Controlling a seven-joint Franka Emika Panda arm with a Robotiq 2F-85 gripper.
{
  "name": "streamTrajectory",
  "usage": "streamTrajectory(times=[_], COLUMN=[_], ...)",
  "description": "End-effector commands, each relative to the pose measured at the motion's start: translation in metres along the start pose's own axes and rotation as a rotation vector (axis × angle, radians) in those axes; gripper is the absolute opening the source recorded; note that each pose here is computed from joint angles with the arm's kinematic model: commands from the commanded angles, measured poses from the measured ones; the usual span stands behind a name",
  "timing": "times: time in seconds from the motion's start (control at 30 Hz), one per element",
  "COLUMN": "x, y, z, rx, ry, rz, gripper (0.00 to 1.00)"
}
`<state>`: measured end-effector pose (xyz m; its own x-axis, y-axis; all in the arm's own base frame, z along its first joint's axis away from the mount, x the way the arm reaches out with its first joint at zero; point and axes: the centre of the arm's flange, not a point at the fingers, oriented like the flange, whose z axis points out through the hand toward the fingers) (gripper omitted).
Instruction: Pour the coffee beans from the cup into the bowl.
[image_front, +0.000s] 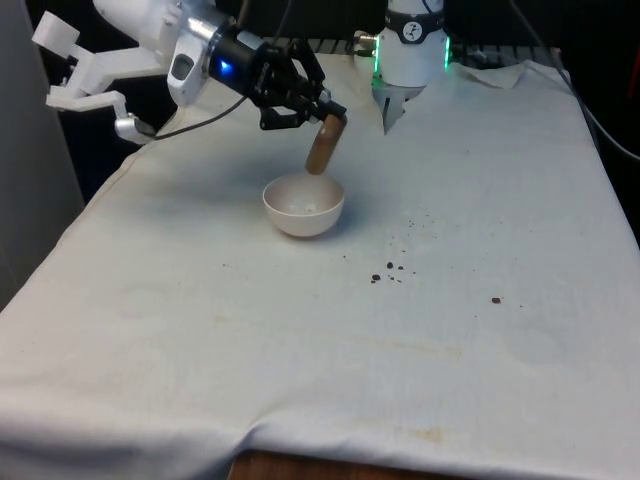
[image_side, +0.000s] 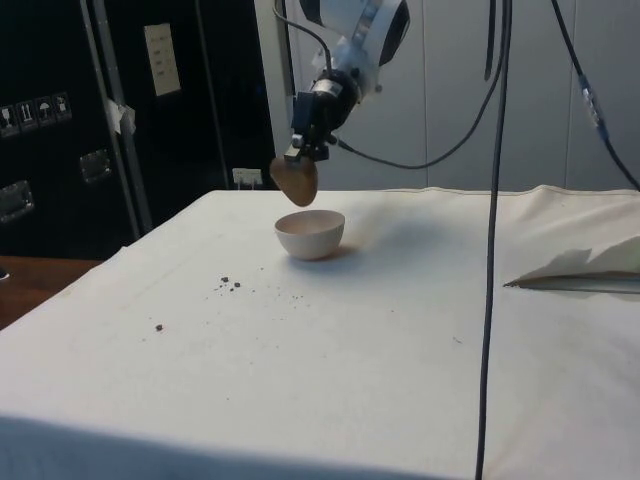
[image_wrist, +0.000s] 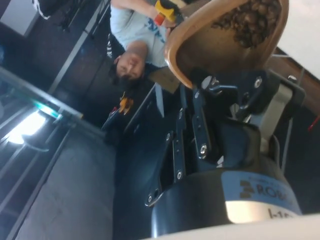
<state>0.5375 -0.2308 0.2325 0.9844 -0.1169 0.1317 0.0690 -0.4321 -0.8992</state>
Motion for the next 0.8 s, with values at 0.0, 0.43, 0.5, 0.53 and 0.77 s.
streamTrajectory(times=[0.0,0.43,0.5,0.53,0.77], x=[0.0,-0.002,-0.003,-0.002,-0.002], y=[0.001,0.006,0.005,0.007,0.012], z=[-0.001,-0.008,-0.008,-0.012,-0.023], rx=[0.017,0.116,0.107,0.128,0.178], ry=[-0.001,0.015,0.019,0.017,0.023], rz=[0.004,0.012,0.01,0.013,0.014], gripper=[0.0,0.0,0.0,0.0,0.0])
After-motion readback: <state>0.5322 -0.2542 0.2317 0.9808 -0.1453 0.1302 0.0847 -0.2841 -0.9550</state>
